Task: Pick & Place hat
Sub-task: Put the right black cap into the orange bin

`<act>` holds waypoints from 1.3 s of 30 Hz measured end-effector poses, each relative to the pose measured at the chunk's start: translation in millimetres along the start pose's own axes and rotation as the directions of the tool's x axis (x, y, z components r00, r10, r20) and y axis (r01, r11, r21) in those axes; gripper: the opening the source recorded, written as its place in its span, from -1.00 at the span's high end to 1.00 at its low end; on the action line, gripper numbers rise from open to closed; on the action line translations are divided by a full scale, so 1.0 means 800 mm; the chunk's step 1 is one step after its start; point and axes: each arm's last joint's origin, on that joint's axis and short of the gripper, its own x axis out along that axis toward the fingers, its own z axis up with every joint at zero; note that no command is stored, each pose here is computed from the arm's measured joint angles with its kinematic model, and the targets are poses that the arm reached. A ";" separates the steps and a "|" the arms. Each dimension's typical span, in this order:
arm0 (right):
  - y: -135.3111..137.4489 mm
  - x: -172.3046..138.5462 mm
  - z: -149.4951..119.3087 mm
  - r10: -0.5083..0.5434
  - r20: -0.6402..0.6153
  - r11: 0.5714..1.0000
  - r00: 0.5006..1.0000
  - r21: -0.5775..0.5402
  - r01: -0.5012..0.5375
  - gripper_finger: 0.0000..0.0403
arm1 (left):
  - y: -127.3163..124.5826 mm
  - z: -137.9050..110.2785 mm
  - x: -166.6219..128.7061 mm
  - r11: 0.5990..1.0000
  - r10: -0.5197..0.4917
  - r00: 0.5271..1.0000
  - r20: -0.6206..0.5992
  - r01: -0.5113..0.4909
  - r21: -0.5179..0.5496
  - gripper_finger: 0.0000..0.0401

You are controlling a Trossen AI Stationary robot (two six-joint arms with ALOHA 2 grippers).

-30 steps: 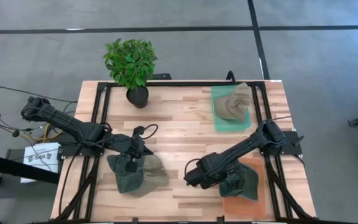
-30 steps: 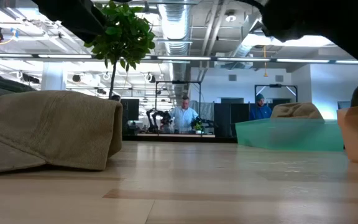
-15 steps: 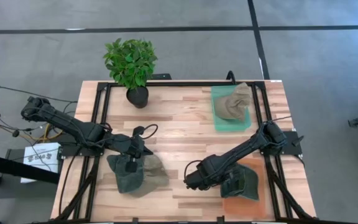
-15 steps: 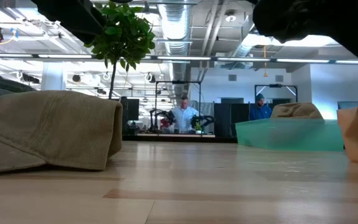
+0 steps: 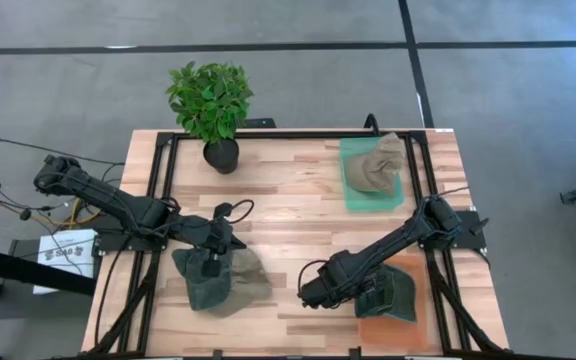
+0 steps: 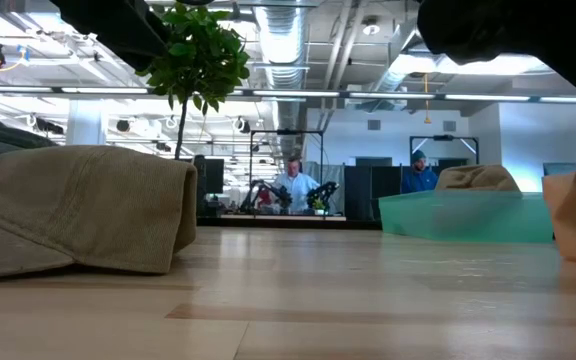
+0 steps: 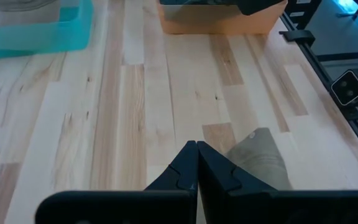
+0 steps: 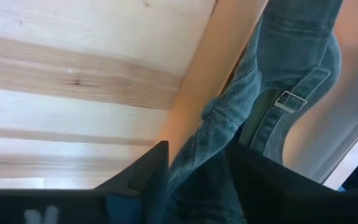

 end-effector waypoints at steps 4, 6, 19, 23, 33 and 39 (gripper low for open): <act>-0.001 0.002 -0.006 -0.001 0.004 1.000 1.000 -0.013 0.001 0.09 | 0.000 0.000 0.000 1.000 0.000 1.000 0.000 0.000 -0.002 1.00; -0.001 0.003 -0.010 -0.003 0.007 1.000 1.000 -0.005 0.003 0.07 | 0.000 0.000 0.000 1.000 0.000 1.000 0.000 0.000 -0.003 1.00; -0.006 0.008 -0.026 -0.023 0.027 1.000 0.999 -0.008 0.023 0.88 | 0.000 0.000 0.000 1.000 -0.002 1.000 0.001 0.002 -0.013 1.00; -0.020 -0.008 -0.037 -0.035 0.074 0.999 0.997 -0.015 0.036 0.94 | 0.000 0.000 0.000 1.000 -0.009 1.000 -0.001 0.009 -0.018 1.00; -0.115 -0.080 -0.100 0.331 0.371 0.917 0.868 0.093 -0.389 0.99 | -0.001 0.001 0.000 0.999 -0.018 1.000 0.001 0.018 -0.028 1.00; -0.160 -0.092 -0.131 0.467 0.429 0.847 0.774 0.034 -0.530 0.99 | -0.001 0.001 0.000 0.999 -0.018 1.000 0.006 0.018 -0.028 1.00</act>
